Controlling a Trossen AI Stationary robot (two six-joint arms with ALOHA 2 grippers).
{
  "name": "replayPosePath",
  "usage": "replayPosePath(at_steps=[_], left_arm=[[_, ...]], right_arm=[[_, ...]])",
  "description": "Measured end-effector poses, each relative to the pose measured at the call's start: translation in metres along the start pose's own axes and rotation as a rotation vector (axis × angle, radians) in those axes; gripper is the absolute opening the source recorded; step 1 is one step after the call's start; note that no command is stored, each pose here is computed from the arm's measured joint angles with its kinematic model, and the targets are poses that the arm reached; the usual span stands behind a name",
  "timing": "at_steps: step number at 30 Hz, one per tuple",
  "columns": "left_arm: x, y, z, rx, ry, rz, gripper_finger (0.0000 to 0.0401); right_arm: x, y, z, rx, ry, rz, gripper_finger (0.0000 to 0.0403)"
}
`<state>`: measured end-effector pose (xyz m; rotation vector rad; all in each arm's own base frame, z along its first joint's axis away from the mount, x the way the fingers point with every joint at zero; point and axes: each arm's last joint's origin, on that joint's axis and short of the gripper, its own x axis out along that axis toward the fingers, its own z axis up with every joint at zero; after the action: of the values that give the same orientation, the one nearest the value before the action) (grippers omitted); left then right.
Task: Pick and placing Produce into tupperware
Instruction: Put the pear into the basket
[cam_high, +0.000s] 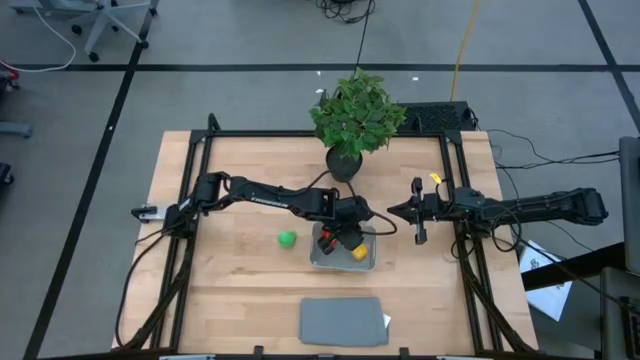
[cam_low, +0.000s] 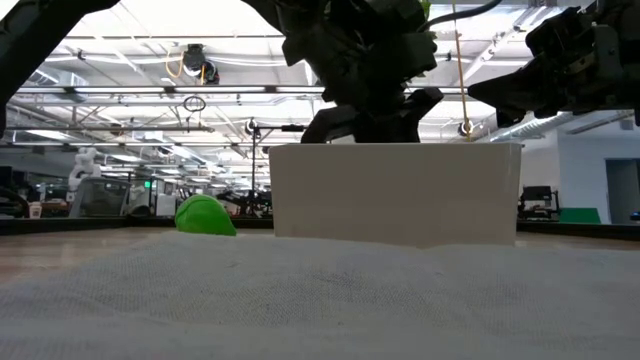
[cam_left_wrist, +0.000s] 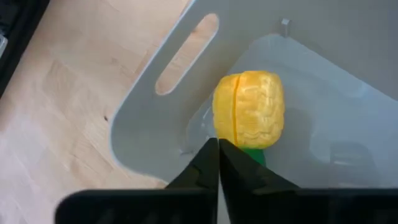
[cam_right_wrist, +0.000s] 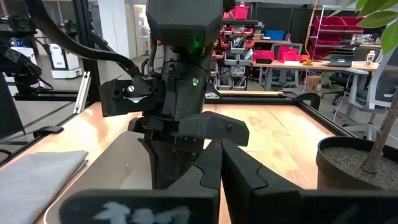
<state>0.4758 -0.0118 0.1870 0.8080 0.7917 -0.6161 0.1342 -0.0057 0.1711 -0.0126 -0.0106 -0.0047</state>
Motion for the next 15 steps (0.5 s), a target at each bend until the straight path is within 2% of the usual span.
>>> replayPosePath(at_steps=[11, 15], left_arm=[[0.0000, -0.0001, 0.0001, 0.002, 0.000, 0.000, 0.0002], [-0.0029, -0.0012, 0.0016, 0.009, 0.017, 0.001, 0.0012]], right_arm=[[0.0000, 0.0000, 0.0000, 0.000, 0.000, 0.000, 0.0000], [0.0000, 0.0000, 0.0000, 0.001, 0.000, 0.000, 0.0000]])
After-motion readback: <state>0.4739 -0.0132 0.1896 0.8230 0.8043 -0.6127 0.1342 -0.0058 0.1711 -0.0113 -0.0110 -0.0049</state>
